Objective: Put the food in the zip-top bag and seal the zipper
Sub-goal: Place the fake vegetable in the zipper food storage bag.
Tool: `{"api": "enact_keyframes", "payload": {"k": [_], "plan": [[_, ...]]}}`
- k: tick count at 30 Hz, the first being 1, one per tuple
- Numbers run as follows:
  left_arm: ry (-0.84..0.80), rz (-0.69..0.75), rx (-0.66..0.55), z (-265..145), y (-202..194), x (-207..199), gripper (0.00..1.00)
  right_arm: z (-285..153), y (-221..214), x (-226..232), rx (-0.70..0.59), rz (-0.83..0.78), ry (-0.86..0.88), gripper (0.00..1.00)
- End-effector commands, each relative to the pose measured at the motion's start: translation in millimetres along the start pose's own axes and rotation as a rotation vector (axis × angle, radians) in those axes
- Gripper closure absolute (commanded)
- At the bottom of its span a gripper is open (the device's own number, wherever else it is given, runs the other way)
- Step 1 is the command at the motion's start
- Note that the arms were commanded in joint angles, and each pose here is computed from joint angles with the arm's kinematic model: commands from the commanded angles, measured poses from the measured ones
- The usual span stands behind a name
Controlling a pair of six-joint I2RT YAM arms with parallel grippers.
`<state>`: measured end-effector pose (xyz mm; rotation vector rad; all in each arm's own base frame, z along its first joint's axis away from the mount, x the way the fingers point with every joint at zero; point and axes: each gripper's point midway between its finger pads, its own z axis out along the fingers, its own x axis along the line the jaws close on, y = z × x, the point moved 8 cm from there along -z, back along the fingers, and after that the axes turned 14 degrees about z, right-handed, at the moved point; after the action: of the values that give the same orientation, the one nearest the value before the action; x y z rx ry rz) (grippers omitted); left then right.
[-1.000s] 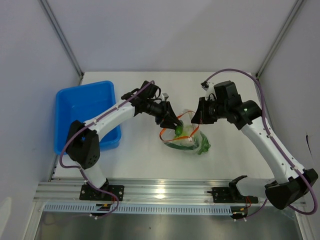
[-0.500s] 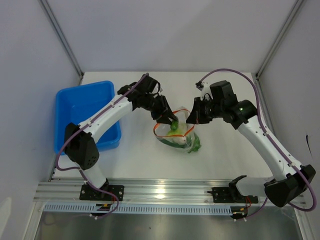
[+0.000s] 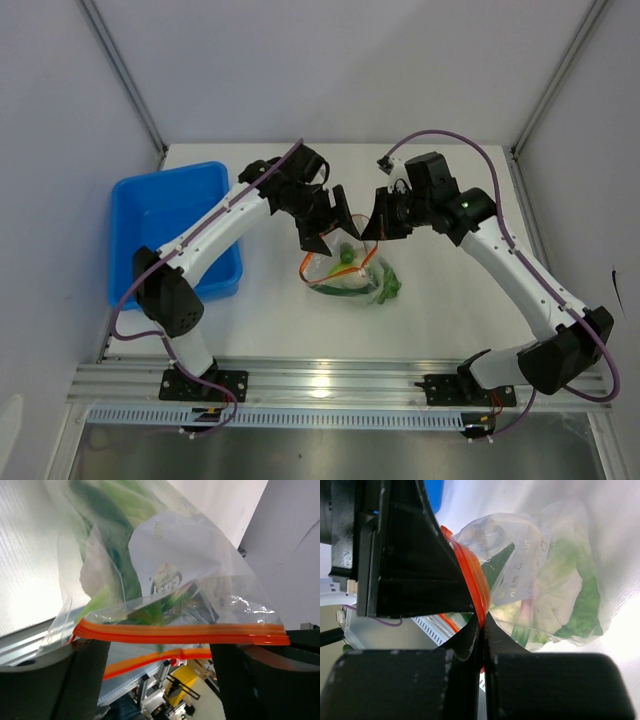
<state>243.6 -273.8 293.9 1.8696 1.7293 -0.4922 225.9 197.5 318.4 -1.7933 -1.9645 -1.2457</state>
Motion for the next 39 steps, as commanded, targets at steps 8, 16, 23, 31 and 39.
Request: {"api": "enact_keyframes", "payload": {"k": [8,16,23,31,39], "plan": [[-0.048,0.201,-0.129,-35,-1,-11,0.21,-15,14,19,-0.058,-0.039,0.086,1.00],[0.088,0.378,-0.323,-85,-17,4,0.32,-31,19,13,-0.051,-0.002,0.097,1.00],[0.155,0.466,-0.310,-84,-38,32,0.43,-37,23,13,-0.013,0.012,0.140,1.00],[0.005,0.575,-0.262,-49,-44,42,0.41,-34,23,8,0.031,0.054,0.198,1.00],[-0.102,0.644,-0.289,-42,-45,30,0.39,-30,17,7,0.075,0.090,0.231,1.00]]}}
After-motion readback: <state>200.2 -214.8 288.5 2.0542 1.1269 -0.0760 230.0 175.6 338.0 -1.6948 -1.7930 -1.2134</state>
